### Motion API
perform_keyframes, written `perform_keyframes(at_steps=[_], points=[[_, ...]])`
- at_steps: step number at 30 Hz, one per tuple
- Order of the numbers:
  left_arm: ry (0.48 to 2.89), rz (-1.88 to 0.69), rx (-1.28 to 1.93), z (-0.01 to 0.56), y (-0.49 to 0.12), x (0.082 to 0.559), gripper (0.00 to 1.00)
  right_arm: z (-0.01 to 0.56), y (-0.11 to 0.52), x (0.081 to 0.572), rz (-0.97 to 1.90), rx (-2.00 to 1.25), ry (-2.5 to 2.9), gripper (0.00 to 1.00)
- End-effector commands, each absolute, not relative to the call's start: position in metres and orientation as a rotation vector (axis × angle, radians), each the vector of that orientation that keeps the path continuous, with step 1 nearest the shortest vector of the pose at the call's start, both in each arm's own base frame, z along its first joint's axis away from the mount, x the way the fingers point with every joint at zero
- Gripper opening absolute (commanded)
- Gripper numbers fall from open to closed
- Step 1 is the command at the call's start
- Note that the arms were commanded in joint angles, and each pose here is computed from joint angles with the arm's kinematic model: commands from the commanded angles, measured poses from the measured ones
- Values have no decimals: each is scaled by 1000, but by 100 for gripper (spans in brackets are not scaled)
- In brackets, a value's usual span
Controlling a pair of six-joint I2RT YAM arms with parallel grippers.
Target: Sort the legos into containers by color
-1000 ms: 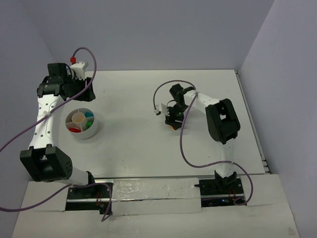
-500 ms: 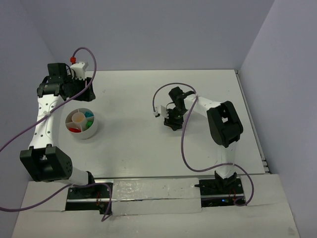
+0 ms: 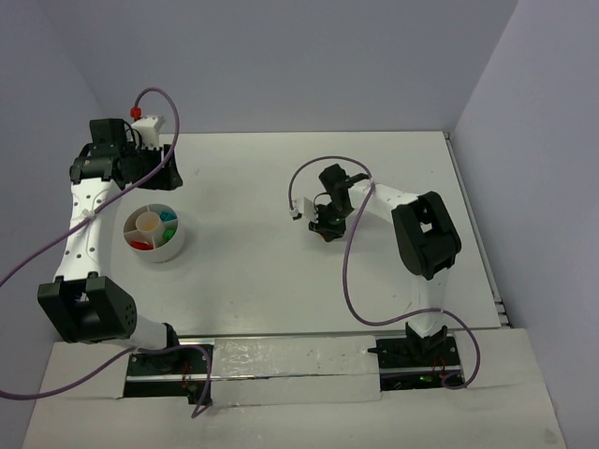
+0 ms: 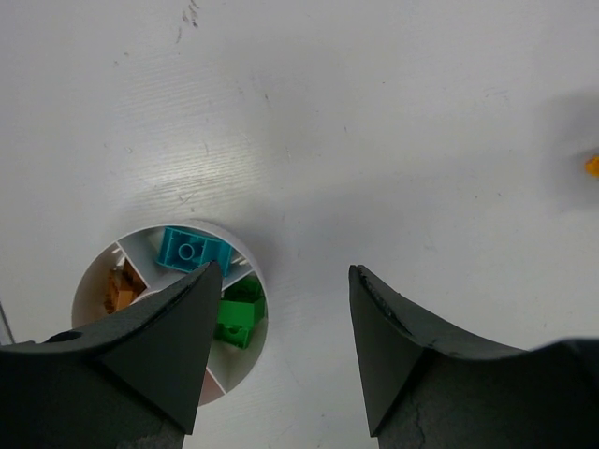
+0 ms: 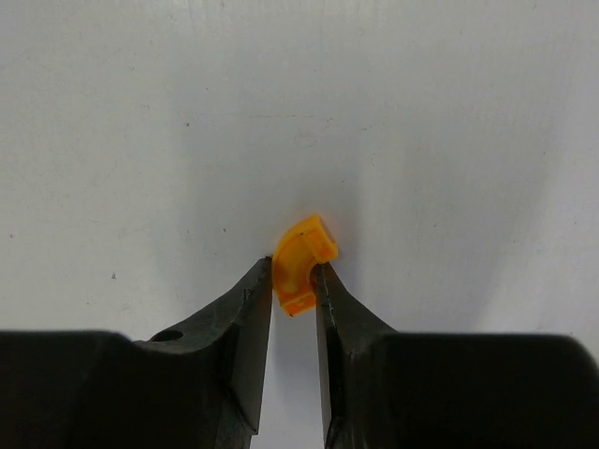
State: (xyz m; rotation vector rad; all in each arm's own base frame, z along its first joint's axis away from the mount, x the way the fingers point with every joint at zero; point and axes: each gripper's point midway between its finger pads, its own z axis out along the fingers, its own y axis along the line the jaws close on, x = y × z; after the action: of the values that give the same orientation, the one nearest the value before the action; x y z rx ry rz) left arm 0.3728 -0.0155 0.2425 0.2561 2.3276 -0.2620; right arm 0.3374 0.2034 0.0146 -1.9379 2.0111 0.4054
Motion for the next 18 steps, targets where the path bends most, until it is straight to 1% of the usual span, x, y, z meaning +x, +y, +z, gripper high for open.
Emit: perform_keyframes(at_steps=[1,2,3,6,13,18], points=[[2243,-433,221,264,-39,374,67,38,215,326,482,-1920,1965,3],[2236,-438,222,265,-40,375,67,42,217,327,485,-1914,1957,3],[2228,-485,218,267,-47,371,67,53,224,328,520,-1885,1935,0],[2224,-697,193,263,-72,357,67,99,251,343,584,-1780,1855,0],[2223,-898,150,260,-93,345,66,179,316,351,689,-1650,1680,0],[2248,-1054,72,245,-107,339,66,221,357,345,734,-1601,1577,0]])
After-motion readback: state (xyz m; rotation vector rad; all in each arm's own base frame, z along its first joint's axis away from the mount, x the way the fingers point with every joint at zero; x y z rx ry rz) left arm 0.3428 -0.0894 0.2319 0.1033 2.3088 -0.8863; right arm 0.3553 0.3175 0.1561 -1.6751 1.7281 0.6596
